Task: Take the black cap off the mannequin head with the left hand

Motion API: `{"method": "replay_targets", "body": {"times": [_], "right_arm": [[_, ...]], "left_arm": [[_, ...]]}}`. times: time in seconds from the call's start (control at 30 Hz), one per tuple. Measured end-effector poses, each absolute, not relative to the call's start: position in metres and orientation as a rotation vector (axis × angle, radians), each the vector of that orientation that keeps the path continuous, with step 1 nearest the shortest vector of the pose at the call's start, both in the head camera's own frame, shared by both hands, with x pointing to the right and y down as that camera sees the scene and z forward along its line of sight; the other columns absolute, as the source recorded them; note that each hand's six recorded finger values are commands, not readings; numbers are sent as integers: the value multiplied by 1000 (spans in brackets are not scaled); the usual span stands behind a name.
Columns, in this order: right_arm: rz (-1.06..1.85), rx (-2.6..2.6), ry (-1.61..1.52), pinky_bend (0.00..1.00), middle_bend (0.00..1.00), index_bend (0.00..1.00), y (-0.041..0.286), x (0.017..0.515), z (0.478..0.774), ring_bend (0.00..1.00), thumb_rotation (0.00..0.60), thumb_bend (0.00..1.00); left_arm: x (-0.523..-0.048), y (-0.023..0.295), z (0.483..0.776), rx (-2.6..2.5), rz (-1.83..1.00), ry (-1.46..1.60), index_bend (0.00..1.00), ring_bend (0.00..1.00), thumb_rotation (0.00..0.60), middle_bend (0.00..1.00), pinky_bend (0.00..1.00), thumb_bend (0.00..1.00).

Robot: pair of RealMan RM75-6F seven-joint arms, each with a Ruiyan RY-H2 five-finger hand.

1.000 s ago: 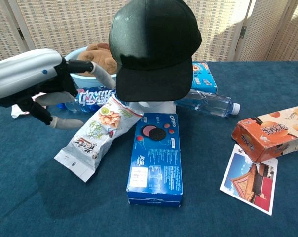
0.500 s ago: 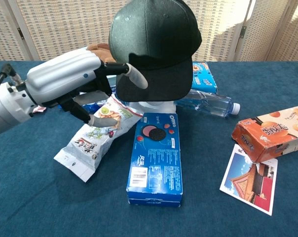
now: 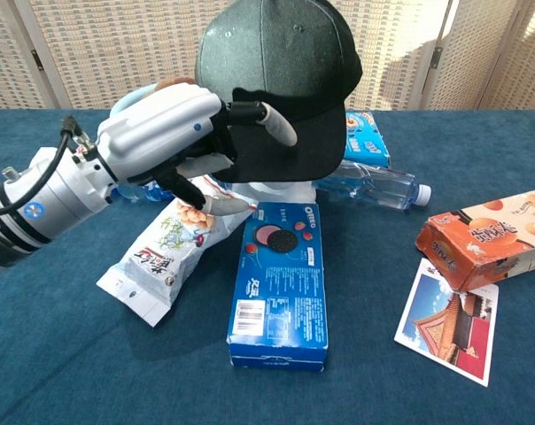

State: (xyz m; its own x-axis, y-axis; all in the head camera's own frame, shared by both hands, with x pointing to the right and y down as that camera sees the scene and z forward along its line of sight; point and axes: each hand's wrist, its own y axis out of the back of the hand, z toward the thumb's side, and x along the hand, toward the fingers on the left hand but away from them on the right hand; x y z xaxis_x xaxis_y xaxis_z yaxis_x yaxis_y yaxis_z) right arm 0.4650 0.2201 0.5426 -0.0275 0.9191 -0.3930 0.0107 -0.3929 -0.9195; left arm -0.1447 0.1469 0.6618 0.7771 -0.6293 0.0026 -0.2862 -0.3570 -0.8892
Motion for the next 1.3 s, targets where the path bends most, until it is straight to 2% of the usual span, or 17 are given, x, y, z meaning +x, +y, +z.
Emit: {"method": "replay_targets", "body": {"times": [0.57,1.13,1.3], "right_arm": [[1533,-1488,-1026,222,213,173,222,472,543,145,600,62],[1542,-1477,-1039,223,213,174,227,476,538,145,600,63],[1548,-1472,-1045,223,213,189,228,478,537,145,600,63]], "left_arm": [[-136,140,667,-1903,-427,760,350,1000,600,1000,1000,173],[-127,139,668,-1895,-433,816,423,1000,600,1000,1000,268],[-130,139,668,-1907,-435,847,480,1000,600,1000,1000,273]]}}
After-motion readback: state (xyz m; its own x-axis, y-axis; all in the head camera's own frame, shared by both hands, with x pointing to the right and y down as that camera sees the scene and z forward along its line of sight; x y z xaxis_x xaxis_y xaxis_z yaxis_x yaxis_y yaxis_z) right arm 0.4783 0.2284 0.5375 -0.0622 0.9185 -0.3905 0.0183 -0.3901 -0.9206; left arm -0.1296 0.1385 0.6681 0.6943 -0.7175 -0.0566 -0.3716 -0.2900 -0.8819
